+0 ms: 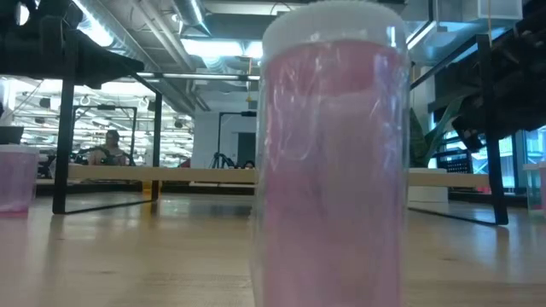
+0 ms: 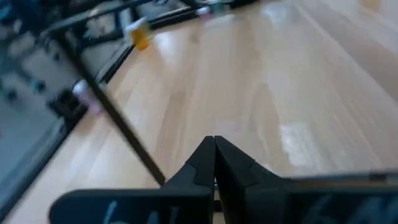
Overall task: Pick and place medicine bottles onto shelf by color
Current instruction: Put the top left blue pill bottle on the shelf
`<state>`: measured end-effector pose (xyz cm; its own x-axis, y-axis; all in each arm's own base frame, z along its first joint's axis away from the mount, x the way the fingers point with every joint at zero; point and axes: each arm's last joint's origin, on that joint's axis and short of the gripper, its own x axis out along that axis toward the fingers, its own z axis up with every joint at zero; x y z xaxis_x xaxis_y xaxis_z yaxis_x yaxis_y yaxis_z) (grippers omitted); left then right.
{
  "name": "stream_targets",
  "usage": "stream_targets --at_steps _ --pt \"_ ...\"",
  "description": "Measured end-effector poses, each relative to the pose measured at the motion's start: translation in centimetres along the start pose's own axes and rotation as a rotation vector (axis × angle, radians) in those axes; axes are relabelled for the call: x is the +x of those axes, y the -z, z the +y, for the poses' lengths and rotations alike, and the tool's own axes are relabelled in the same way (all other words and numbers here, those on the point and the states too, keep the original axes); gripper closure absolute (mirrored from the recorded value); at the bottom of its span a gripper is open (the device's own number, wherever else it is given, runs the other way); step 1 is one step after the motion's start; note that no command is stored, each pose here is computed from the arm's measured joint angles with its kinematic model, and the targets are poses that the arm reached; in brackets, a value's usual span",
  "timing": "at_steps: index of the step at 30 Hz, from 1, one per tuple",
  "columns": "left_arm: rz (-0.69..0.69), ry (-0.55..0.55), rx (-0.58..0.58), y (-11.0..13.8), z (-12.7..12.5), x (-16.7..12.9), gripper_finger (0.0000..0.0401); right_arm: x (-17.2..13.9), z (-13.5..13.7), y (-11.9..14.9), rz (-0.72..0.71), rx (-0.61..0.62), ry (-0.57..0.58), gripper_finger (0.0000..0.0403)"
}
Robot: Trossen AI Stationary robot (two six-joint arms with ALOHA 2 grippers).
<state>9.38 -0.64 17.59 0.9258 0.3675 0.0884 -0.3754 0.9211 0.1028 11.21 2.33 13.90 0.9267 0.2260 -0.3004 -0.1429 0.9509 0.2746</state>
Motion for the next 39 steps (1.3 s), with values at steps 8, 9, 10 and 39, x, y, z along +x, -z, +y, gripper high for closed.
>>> stream_targets --at_steps 8,9,10,39 --pt "0.0 0.0 0.0 0.0 0.0 0.0 0.0397 -0.1 0.7 -0.3 0.0 -0.158 -0.225 0.0393" --pt "0.0 0.0 0.0 0.0 0.0 0.0 0.0397 -0.1 0.9 -0.3 -0.002 -0.169 -0.263 0.0393" --pt "0.0 0.0 0.0 0.0 0.0 0.0 0.0397 -0.1 1.0 -0.3 -0.006 -0.186 -0.296 0.0393" --pt "0.0 0.0 0.0 0.0 0.0 0.0 0.0397 -0.2 1.0 -1.5 -0.156 -0.365 -0.199 0.0393"
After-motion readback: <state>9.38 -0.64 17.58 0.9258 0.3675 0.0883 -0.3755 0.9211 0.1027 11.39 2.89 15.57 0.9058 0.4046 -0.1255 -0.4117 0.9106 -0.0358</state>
